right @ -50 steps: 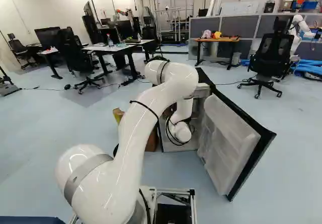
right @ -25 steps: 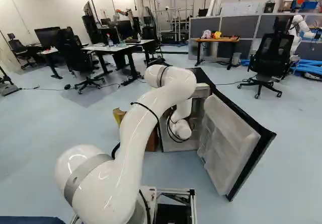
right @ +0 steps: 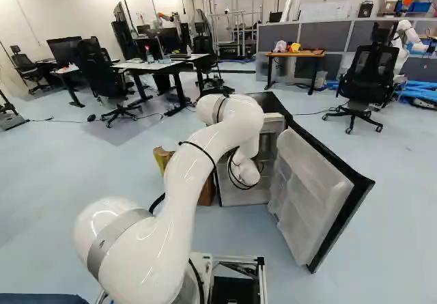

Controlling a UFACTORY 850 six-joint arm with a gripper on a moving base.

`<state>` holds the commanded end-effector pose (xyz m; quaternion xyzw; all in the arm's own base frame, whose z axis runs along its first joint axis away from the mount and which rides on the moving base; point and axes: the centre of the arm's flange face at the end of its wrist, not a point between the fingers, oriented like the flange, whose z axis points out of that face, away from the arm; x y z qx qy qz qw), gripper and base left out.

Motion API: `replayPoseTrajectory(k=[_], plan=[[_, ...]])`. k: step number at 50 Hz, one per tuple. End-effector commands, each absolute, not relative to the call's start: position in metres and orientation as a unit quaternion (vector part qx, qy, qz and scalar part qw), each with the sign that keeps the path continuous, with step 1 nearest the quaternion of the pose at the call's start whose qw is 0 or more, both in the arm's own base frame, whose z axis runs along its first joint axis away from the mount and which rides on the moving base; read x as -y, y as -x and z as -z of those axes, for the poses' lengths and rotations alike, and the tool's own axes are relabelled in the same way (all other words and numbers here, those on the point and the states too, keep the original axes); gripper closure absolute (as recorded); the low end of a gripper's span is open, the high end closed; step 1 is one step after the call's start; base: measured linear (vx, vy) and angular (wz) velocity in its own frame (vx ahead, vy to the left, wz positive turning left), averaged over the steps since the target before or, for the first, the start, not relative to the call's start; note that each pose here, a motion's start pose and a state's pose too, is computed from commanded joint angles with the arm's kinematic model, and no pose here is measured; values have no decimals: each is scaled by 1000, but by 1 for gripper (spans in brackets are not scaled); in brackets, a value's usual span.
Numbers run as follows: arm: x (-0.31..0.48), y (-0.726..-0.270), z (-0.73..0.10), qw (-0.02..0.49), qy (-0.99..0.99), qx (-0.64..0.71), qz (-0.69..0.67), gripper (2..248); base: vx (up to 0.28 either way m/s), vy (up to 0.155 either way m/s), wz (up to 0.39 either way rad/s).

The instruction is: Grab a drink from the fridge

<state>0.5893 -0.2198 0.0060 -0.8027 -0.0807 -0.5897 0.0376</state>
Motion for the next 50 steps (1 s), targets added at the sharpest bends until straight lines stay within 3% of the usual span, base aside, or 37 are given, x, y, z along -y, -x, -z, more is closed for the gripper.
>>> replayPoseTrajectory(k=[23, 24, 34, 35, 39, 40, 50], plan=[[221, -595, -4, 36, 800, 83, 593, 3, 0, 0, 0], [221, -595, -4, 36, 800, 83, 593, 14, 0, 0, 0], [221, -595, -4, 36, 800, 83, 593, 27, 0, 0, 0], [221, -595, -4, 36, 800, 83, 593, 39, 0, 0, 0], [221, -595, -4, 36, 800, 83, 593, 39, 0, 0, 0], [221, -595, -4, 36, 800, 83, 593, 51, 0, 0, 0], [221, -595, -4, 36, 800, 83, 593, 54, 0, 0, 0]])
